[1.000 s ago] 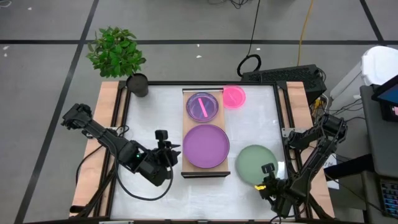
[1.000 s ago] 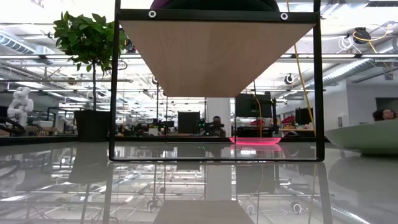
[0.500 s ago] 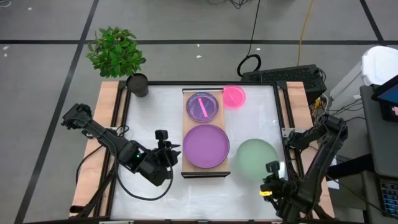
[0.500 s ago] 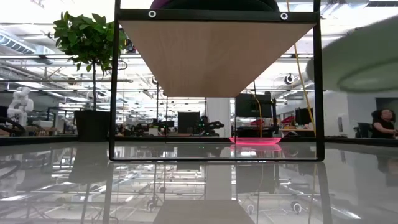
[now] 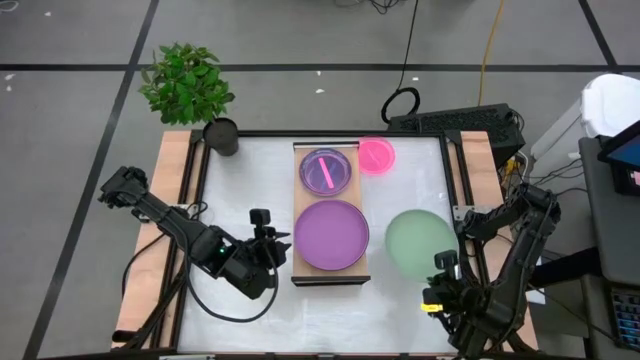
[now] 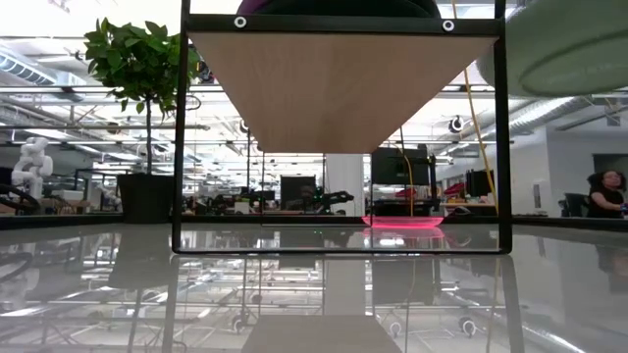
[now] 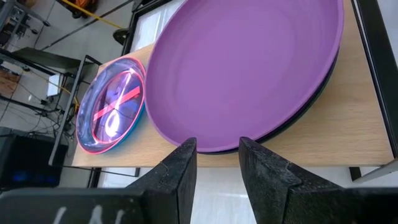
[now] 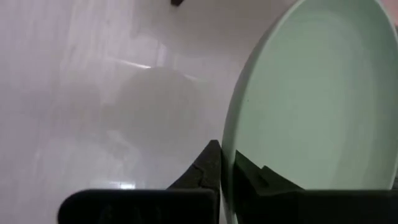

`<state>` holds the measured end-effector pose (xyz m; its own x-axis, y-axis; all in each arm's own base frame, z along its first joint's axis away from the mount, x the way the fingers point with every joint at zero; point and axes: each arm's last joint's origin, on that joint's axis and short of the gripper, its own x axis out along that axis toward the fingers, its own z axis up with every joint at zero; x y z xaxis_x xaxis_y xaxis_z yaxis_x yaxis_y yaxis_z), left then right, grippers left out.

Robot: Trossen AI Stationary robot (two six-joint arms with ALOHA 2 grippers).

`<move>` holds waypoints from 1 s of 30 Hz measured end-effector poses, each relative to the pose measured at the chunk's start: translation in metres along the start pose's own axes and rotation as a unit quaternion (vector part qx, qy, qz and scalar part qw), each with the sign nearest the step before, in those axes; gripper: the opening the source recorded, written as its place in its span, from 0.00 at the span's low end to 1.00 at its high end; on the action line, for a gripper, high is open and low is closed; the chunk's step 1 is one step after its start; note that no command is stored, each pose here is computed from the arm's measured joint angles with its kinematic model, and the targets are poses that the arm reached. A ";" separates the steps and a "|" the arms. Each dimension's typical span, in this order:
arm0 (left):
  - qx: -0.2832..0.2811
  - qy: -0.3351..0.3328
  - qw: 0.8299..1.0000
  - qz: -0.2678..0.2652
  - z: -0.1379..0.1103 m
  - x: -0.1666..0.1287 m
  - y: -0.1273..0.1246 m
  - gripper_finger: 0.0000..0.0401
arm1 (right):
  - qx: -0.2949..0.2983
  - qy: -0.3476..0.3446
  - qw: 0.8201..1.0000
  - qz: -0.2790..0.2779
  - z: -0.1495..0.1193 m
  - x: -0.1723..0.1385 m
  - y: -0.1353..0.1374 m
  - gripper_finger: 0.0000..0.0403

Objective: Place and stack plates onto a shelf
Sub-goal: Stack the green plate on top of the purple plate

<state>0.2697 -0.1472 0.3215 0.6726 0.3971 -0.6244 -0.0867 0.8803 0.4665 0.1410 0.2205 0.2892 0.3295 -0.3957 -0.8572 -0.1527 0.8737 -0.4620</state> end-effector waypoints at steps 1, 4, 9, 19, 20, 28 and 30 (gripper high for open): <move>0.000 0.000 1.000 0.000 0.000 0.000 0.000 0.32 | -0.008 -0.002 1.000 0.000 0.001 -0.001 -0.001 0.00; -0.001 -0.001 1.000 0.000 0.000 0.000 0.000 0.32 | -0.022 -0.006 1.000 0.004 0.006 -0.003 -0.004 0.00; -0.002 -0.002 1.000 0.000 0.000 0.000 0.000 0.32 | -0.044 -0.046 0.998 -0.002 0.017 -0.016 -0.014 0.00; -0.002 -0.001 1.000 0.000 0.000 0.000 0.000 0.32 | -0.096 -0.106 0.989 -0.022 0.042 -0.037 -0.041 0.00; -0.002 -0.001 1.000 0.000 0.000 0.000 0.000 0.32 | -0.103 -0.108 0.988 -0.025 0.044 -0.039 -0.044 0.00; -0.002 -0.001 1.000 -0.001 0.000 0.000 0.000 0.32 | -0.147 -0.106 0.983 -0.033 0.059 -0.040 -0.066 0.00; -0.002 -0.001 1.000 0.000 0.000 0.000 0.000 0.32 | -0.156 -0.104 0.982 -0.036 0.062 -0.039 -0.071 0.00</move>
<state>0.2700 -0.1474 0.3217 0.6748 0.3957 -0.6230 -0.0886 0.8814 0.4639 0.1965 0.1915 0.3692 0.5281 -0.3587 -0.7697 -0.3896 0.7030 -0.5950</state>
